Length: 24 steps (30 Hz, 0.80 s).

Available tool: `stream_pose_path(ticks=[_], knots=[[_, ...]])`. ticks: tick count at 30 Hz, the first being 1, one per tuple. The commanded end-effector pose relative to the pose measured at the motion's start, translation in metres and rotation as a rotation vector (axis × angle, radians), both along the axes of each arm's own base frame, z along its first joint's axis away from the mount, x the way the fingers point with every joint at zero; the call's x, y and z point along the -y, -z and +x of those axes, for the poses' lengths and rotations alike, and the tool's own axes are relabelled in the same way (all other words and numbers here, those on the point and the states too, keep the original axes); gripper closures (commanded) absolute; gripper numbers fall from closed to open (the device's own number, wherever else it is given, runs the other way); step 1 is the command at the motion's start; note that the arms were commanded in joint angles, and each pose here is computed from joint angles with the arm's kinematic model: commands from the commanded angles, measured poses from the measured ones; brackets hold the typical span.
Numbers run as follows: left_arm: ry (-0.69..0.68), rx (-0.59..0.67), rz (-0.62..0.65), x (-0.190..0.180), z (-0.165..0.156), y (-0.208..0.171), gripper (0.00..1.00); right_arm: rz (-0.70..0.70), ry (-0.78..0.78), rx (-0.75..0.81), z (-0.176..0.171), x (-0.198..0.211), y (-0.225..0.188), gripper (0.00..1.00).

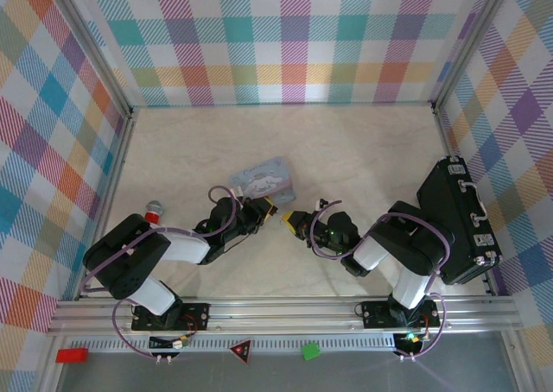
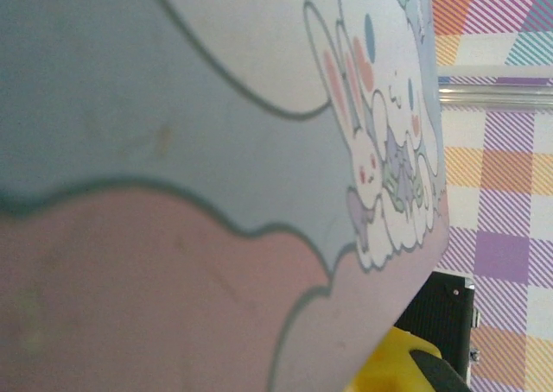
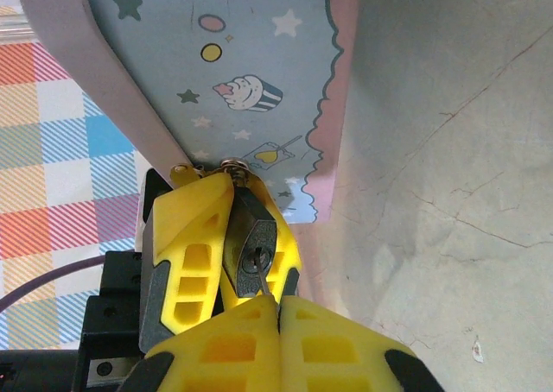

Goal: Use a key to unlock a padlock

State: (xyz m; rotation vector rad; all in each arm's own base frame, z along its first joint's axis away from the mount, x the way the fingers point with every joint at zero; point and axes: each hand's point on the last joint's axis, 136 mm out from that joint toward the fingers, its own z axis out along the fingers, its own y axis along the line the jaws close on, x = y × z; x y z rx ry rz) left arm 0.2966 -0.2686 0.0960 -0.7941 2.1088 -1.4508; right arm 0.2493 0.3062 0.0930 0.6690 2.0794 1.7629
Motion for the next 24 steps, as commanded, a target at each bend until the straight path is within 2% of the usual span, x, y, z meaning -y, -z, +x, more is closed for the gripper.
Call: stream_pose_path(ticks=[1,9,15,20,24], knots=[[0.135,0.067,-0.135,0.039,-0.014,-0.038,0.95,0.086,-0.031,0.057,0.005,-0.018,-0.03,1.0],[0.142,0.061,-0.135,0.043,-0.014,-0.036,0.95,0.09,-0.028,0.06,0.006,-0.018,-0.032,1.0],[0.167,0.075,-0.155,0.048,-0.018,-0.047,0.95,0.069,0.008,0.022,0.018,0.0,-0.018,1.0],[0.182,0.086,-0.147,0.049,-0.023,-0.052,0.95,0.069,0.036,0.036,0.026,0.012,-0.021,1.0],[0.19,0.097,-0.146,0.051,-0.024,-0.057,0.95,0.073,0.015,0.018,0.027,0.009,-0.018,1.0]])
